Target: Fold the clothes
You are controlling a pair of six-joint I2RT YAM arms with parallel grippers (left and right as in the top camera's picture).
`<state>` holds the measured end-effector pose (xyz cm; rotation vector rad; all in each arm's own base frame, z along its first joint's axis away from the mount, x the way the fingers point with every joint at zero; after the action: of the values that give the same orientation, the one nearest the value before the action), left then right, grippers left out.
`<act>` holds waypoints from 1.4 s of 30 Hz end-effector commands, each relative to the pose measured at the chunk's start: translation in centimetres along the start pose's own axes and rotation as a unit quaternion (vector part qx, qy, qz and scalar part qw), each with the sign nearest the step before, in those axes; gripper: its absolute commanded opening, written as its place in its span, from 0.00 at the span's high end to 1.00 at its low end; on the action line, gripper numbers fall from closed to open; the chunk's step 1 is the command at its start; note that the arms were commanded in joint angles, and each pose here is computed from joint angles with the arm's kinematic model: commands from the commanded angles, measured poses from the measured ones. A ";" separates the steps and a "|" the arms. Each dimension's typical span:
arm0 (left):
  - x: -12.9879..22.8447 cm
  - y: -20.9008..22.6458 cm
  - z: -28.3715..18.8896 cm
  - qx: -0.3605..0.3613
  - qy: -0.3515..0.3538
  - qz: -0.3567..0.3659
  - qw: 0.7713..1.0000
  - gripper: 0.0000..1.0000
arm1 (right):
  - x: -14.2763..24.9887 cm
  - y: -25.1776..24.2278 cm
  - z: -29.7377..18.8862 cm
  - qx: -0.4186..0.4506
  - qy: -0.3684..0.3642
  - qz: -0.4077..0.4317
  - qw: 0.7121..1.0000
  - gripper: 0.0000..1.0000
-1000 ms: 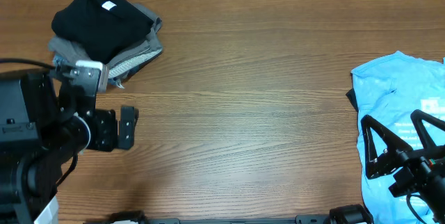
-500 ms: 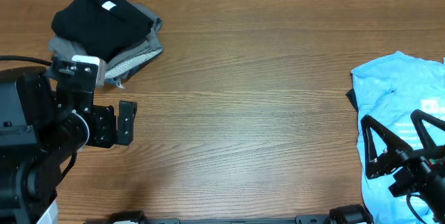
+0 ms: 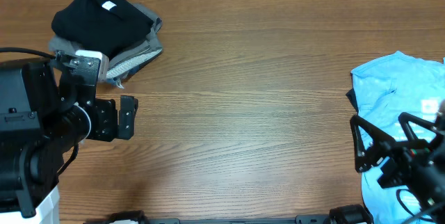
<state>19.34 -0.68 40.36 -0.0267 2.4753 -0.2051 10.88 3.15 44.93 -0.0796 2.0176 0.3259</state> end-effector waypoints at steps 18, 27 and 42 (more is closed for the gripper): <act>-0.7 0.3 1.8 -0.003 0.027 -0.011 1.000 0.00 | 13.7 -5.1 13.4 0.024 -0.133 -0.003 0.991 0.00; -0.9 0.4 2.3 -0.004 0.036 -0.013 0.999 0.00 | 19.5 -6.1 16.3 0.009 -0.149 -0.006 0.989 0.00; -1.0 0.4 2.6 -0.004 0.040 -0.014 0.999 0.00 | 21.9 -6.6 17.7 0.009 -0.147 -0.006 0.989 0.00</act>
<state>21.60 -0.48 38.88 -0.0394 2.5551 -0.2107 17.54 3.32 16.71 -0.0320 1.7425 0.2869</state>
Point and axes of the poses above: each gripper's point midway between its finger pads, its own z axis out along the fingers, its own y axis along the line the jaws close on, x = y × z, the point moved 6 cm from there along -z, back along the fingers, and after that the axes turned 8 degrees about -z, right-handed, at the moved point
